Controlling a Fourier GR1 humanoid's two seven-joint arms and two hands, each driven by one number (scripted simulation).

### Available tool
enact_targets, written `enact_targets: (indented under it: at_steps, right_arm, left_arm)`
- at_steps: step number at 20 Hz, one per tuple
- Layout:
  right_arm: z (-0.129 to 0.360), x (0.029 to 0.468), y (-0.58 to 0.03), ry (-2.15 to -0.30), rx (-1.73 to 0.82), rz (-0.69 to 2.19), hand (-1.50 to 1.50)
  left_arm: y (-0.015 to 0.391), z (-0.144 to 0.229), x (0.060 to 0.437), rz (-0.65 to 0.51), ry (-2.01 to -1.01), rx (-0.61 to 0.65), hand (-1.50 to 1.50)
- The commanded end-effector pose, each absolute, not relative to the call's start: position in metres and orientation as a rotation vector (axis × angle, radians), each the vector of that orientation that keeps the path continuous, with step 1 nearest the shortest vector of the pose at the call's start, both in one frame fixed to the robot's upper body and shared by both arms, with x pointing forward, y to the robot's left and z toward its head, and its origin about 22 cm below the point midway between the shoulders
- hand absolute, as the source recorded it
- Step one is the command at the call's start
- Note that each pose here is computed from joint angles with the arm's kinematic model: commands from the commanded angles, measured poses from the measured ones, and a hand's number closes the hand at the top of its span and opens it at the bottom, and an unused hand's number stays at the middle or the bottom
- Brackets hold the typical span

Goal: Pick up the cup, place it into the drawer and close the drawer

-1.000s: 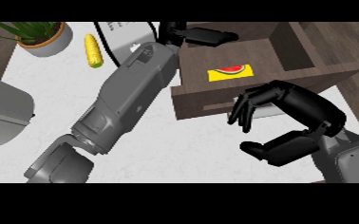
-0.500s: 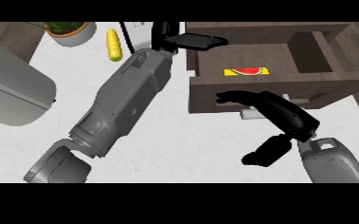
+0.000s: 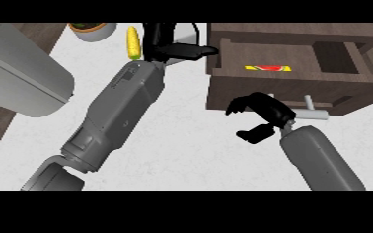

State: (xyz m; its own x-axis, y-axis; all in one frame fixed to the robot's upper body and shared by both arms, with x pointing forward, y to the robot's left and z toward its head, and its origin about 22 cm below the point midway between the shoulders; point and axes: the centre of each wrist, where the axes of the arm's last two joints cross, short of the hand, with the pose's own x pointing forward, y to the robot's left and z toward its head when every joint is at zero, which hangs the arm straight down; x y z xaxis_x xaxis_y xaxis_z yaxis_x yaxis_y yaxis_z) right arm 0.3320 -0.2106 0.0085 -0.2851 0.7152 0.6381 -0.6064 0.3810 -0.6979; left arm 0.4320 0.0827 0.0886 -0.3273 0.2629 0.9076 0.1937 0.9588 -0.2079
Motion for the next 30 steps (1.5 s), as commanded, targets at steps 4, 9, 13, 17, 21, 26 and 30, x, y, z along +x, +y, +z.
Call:
enact_targets:
  at_steps: [4,9,13,17,21,26,30]
  right_arm:
    - [0.001,0.38,-0.225,-1.43,-0.172,1.179,1.5]
    - [0.032,0.41,-0.255,-1.52,-0.253,1.049,1.5]
    - [0.067,0.43,-0.272,-1.578,-0.309,0.971,1.5]
    - [0.084,0.437,-0.283,-1.582,-0.347,0.865,1.5]
    - [0.108,0.441,-0.3,-1.594,-0.356,0.855,1.5]
    - [0.114,0.439,-0.307,-1.609,-0.33,0.838,1.5]
    - [0.121,0.44,-0.307,-1.629,-0.299,0.82,1.5]
  left_arm:
    - [0.119,0.074,0.426,0.077,-1.913,-0.351,-1.5]
    - [0.131,0.083,0.425,0.076,-1.911,-0.4,-1.5]
    - [0.143,0.068,0.419,0.079,-1.902,-0.402,-1.5]
    - [0.146,0.068,0.417,0.053,-1.895,-0.404,-1.5]
    - [0.162,0.07,0.418,0.022,-1.897,-0.404,-1.5]
    - [0.164,0.057,0.41,0.021,-1.881,-0.435,-1.5]
    - [0.165,0.064,0.412,0.019,-1.889,-0.454,-1.5]
